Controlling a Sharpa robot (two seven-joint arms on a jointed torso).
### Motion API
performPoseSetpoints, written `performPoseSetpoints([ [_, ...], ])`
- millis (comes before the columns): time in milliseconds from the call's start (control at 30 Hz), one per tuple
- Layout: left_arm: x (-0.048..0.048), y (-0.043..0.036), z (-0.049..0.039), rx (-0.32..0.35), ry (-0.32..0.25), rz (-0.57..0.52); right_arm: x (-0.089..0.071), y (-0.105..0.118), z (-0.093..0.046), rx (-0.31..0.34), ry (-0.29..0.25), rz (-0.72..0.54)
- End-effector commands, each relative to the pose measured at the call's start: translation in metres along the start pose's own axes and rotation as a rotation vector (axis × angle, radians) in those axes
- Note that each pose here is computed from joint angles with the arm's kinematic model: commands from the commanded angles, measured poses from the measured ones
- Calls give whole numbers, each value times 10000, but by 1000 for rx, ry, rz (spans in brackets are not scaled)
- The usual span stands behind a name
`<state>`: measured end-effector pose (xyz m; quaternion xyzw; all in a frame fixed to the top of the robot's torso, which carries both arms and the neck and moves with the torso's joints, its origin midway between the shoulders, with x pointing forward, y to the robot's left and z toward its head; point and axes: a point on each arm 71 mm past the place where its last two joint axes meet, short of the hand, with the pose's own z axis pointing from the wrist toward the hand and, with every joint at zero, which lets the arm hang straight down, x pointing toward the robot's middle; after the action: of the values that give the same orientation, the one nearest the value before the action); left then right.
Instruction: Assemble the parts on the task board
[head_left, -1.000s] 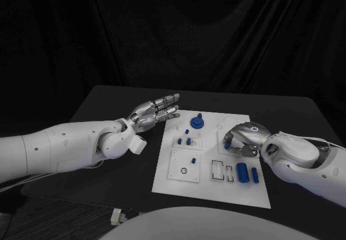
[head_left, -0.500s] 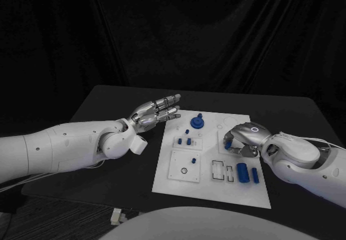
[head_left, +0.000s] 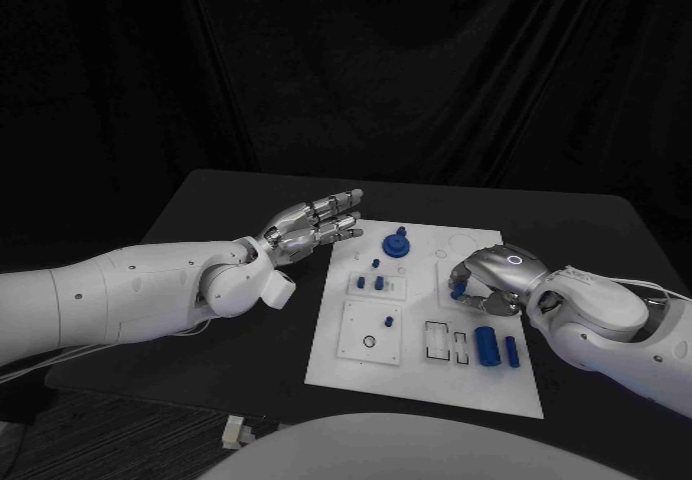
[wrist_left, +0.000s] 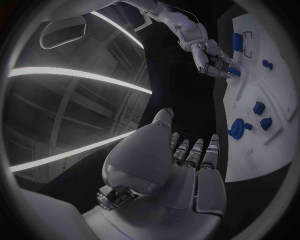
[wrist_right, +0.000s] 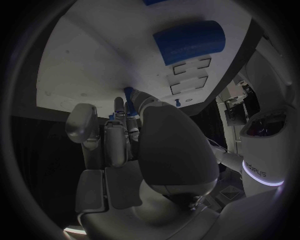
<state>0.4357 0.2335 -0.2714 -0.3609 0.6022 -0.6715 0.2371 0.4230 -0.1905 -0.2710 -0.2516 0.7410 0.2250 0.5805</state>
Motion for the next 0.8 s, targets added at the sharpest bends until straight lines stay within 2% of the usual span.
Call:
performPoseSetpoints([
  [33, 16, -2, 3, 9, 11, -10, -20, 5, -12, 4, -24, 2],
  [467, 15, 10, 1, 0, 10, -11, -188, -23, -45, 27, -44, 34],
  [800, 14, 14, -1, -2, 10, -11, -389, 59, -76, 5, -80, 36],
])
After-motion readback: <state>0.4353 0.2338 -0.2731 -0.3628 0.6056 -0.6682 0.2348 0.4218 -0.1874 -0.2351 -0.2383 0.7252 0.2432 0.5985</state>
